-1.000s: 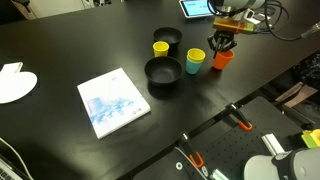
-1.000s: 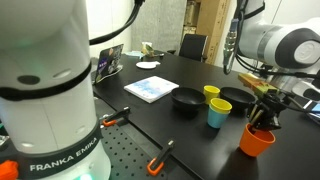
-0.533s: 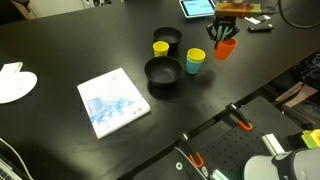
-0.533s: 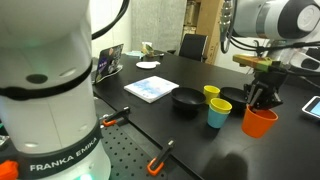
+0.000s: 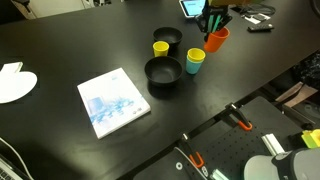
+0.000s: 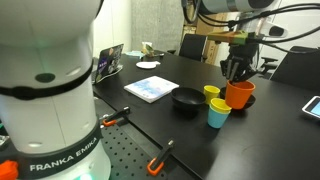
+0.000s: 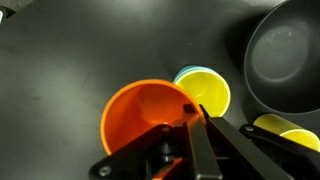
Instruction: Stack the cups together
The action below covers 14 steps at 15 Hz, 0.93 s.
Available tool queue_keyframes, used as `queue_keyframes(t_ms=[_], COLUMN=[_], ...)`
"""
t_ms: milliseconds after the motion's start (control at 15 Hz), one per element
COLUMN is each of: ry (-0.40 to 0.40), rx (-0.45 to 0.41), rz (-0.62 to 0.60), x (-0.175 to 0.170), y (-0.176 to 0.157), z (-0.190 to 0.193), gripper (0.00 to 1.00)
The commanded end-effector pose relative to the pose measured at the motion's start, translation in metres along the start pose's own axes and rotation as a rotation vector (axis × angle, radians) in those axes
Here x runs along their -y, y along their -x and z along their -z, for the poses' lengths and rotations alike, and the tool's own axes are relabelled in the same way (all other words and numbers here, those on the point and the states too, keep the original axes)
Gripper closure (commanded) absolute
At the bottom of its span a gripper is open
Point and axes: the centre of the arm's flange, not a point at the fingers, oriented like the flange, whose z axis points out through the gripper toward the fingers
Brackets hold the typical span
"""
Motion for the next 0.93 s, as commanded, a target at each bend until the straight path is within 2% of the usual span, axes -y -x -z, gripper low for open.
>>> queue_keyframes(t_ms=[0,333,867], ry=[-0.022,-0.019,-0.008], rx=[-0.066,-0.08,-0.09], rz=[0.093,0.152,0.155], x=[0.032,0.06,0.063], y=[0.022,0.03,0.021], z=[0.004,-0.004,-0.019], gripper=[0.95,0.95,0.95])
